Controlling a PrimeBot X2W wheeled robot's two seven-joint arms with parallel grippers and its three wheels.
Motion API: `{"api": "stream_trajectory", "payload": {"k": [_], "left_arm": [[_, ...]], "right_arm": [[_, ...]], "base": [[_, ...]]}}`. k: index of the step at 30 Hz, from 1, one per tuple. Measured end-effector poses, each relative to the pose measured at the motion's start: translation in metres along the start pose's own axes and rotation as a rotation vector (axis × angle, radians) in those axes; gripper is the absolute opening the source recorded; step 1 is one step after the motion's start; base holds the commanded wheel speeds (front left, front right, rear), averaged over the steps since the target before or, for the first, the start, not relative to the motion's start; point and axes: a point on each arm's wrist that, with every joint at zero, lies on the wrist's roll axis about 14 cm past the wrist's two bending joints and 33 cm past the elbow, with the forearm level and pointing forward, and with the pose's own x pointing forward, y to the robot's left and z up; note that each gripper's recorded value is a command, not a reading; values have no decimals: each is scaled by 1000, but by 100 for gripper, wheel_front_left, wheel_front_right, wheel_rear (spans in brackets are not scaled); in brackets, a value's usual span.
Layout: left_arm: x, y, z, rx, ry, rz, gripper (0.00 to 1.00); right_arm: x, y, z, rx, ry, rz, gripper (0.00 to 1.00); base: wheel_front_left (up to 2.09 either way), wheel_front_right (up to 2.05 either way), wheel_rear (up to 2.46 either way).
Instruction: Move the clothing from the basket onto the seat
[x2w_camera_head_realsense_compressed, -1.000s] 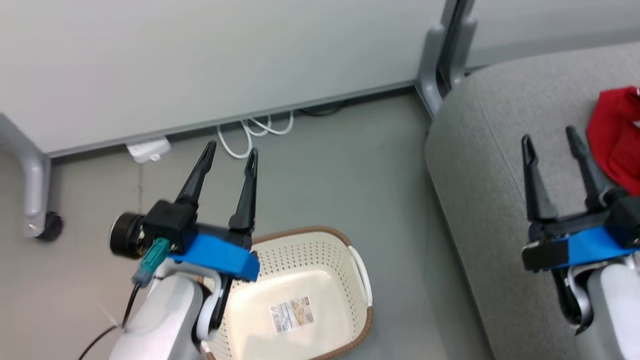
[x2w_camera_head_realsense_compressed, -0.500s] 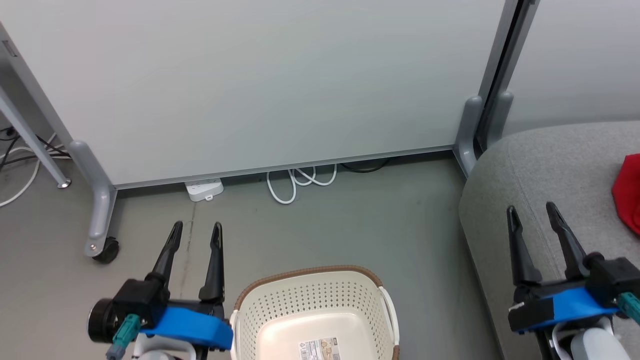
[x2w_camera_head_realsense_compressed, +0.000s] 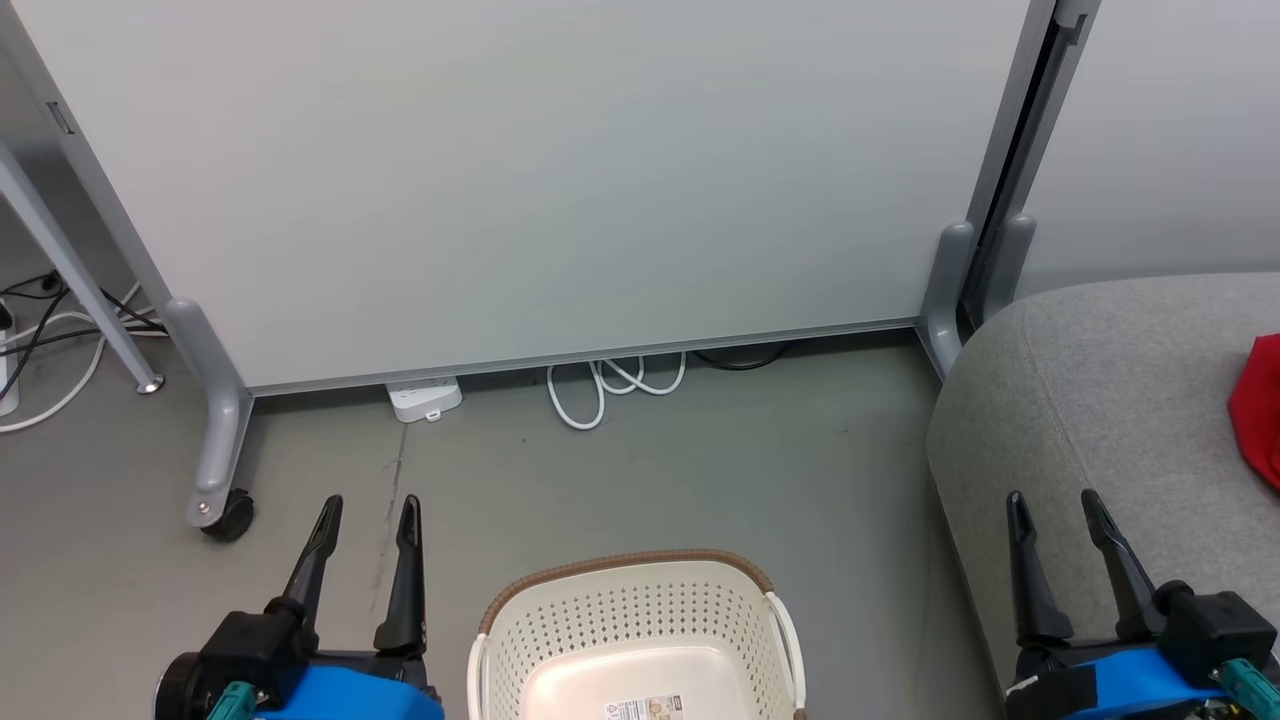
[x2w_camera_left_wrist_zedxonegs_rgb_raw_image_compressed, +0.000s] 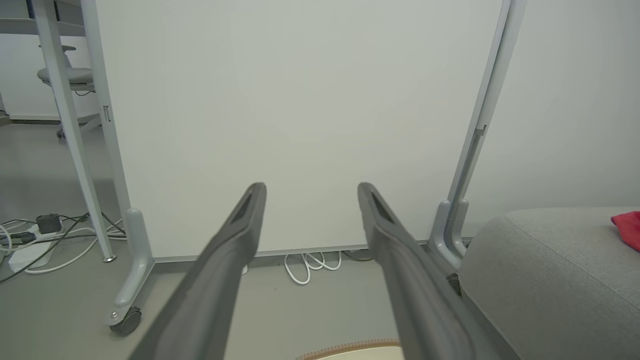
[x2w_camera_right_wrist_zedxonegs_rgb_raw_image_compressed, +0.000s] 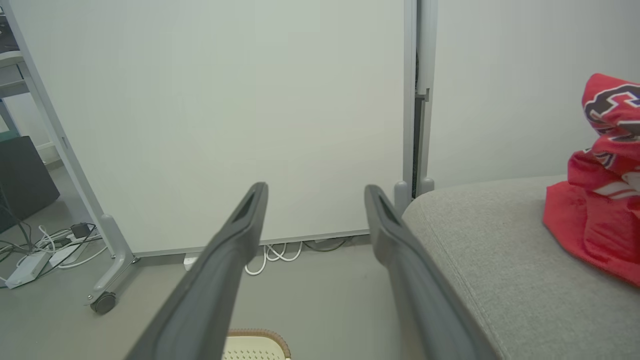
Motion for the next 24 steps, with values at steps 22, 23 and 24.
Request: {"api": "stream_trajectory", "payload": {"k": [22,23,24], "left_arm": [[-18,3,-7,-17,24,14,100],[-18,3,-8,-17,26,14,100],[-18,3,-8,-17,28,15,100]], "right_arm": [[-10,7,-14,34,38,-4,100],[-10,8,-14,34,39,-3,100],[-9,8,-14,34,40,-2,100]], "base": [[0,0,0],[0,0,0],[0,0,0]]}}
